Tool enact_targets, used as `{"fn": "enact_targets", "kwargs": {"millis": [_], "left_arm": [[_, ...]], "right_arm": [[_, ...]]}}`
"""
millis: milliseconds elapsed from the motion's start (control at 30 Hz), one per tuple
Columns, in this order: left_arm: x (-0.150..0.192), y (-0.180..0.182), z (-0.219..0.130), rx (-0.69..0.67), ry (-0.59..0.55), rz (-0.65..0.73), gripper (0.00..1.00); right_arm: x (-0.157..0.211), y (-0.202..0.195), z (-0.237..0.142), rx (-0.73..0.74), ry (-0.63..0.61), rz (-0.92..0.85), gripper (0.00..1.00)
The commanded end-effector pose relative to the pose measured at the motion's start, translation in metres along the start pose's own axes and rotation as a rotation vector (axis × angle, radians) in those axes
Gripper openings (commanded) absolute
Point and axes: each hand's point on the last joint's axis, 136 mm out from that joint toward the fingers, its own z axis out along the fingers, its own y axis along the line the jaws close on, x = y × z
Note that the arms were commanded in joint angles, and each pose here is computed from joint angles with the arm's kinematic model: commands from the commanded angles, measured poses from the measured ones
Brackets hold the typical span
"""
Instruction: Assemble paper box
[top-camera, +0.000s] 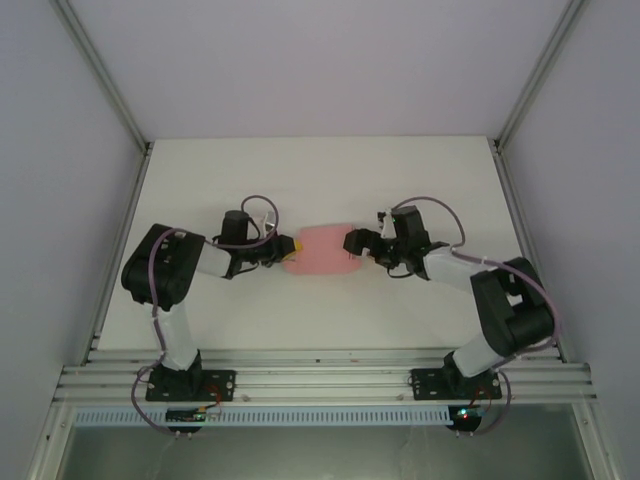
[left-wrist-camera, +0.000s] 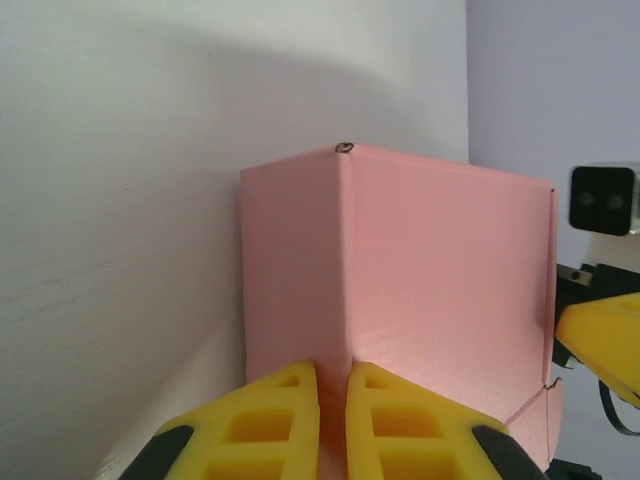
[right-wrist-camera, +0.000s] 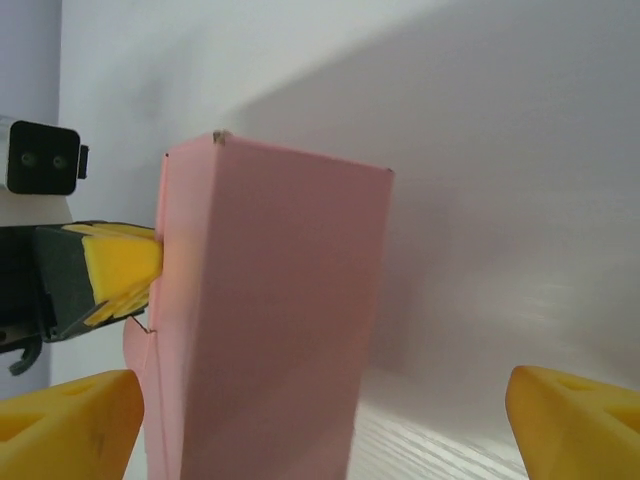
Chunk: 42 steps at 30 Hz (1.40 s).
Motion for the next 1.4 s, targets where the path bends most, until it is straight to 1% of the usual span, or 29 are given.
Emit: {"fn": "enact_targets", "kwargs": {"millis": [0,33,100,167,200,267,333,467,500,533,567,600,633,667,733,800,833,900,967,1033,1133,1200,1267,1300,1367], "left_arm": [[0.0,-0.007,-0.001,0.034,0.011,0.031,0.1],[-0.001,-0.006,-0.001,0.034,0.01,0.031,0.1],[0.0,-0.007,-0.001,0.036,0.012,0.035,0.11],[0.0,-0.008,-0.001,0.047,0.016,0.046,0.12],[-0.001,-0.011,-0.001,0.055,0.015,0.053,0.13],[-0.002,-0.016,-0.002,0.072,0.008,0.071,0.15],[-0.005,-0.021,-0.003,0.081,0.002,0.088,0.19],[-0.011,-0.038,-0.009,0.101,-0.024,0.148,0.31],[-0.013,-0.041,-0.012,0.096,-0.033,0.163,0.38],[-0.015,-0.045,-0.014,0.09,-0.041,0.186,0.53],[-0.017,-0.048,-0.017,0.07,-0.052,0.2,0.65],[-0.02,-0.049,-0.019,0.042,-0.063,0.219,0.74],[-0.023,-0.05,-0.023,0.003,-0.076,0.244,0.91],[-0.027,-0.05,-0.028,-0.044,-0.092,0.262,1.0],[-0.03,-0.055,-0.038,-0.127,-0.111,0.33,1.0],[-0.03,-0.064,-0.05,-0.184,-0.141,0.41,1.0],[-0.03,-0.069,-0.055,-0.215,-0.16,0.464,1.0],[-0.027,-0.079,-0.062,-0.286,-0.183,0.585,1.0],[-0.02,-0.087,-0.062,-0.341,-0.171,0.703,1.0],[-0.009,-0.095,-0.059,-0.358,-0.115,0.794,1.0],[0.011,-0.112,-0.049,-0.358,-0.032,0.947,1.0],[0.022,-0.12,-0.042,-0.418,-0.011,1.103,0.99],[0.031,-0.128,-0.036,-0.47,0.0,1.248,1.0],[0.037,-0.132,-0.033,-0.476,0.013,1.32,1.0],[0.046,-0.139,-0.028,-0.465,0.031,1.41,1.0]], "right_arm": [[-0.008,0.025,0.01,-0.126,0.021,0.037,0.91],[-0.008,0.028,0.013,-0.14,0.022,0.053,0.89],[-0.008,0.033,0.016,-0.16,0.03,0.058,0.81],[-0.009,0.037,0.017,-0.173,0.028,0.051,0.67],[-0.009,0.039,0.017,-0.182,0.03,0.058,0.62],[-0.009,0.042,0.016,-0.2,0.026,0.066,0.49],[-0.008,0.044,0.013,-0.212,0.026,0.075,0.44],[-0.011,0.046,0.004,-0.221,0.008,0.116,0.39],[-0.011,0.042,0.003,-0.207,0.012,0.145,0.38],[-0.012,0.041,0.001,-0.203,0.018,0.167,0.37],[-0.012,0.043,-0.002,-0.211,0.02,0.168,0.37],[-0.013,0.042,-0.004,-0.209,0.019,0.179,0.37],[-0.014,0.041,-0.007,-0.201,0.017,0.193,0.37],[-0.014,0.041,-0.009,-0.195,0.017,0.198,0.37],[-0.016,0.035,-0.016,-0.151,0.023,0.239,0.36],[-0.014,0.025,-0.023,-0.071,0.043,0.306,0.36],[-0.011,0.015,-0.028,-0.004,0.069,0.353,0.36],[-0.009,0.008,-0.038,0.053,0.115,0.417,0.33],[-0.01,0.012,-0.043,0.032,0.155,0.454,0.35],[-0.009,0.02,-0.048,-0.015,0.21,0.522,0.37],[-0.005,0.026,-0.056,-0.051,0.321,0.601,0.35],[0.0,0.027,-0.059,-0.066,0.375,0.663,0.35],[0.001,0.03,-0.061,-0.1,0.418,0.724,0.34],[0.0,0.031,-0.062,-0.117,0.434,0.754,0.34],[-0.002,0.03,-0.063,-0.134,0.451,0.792,0.34]]}}
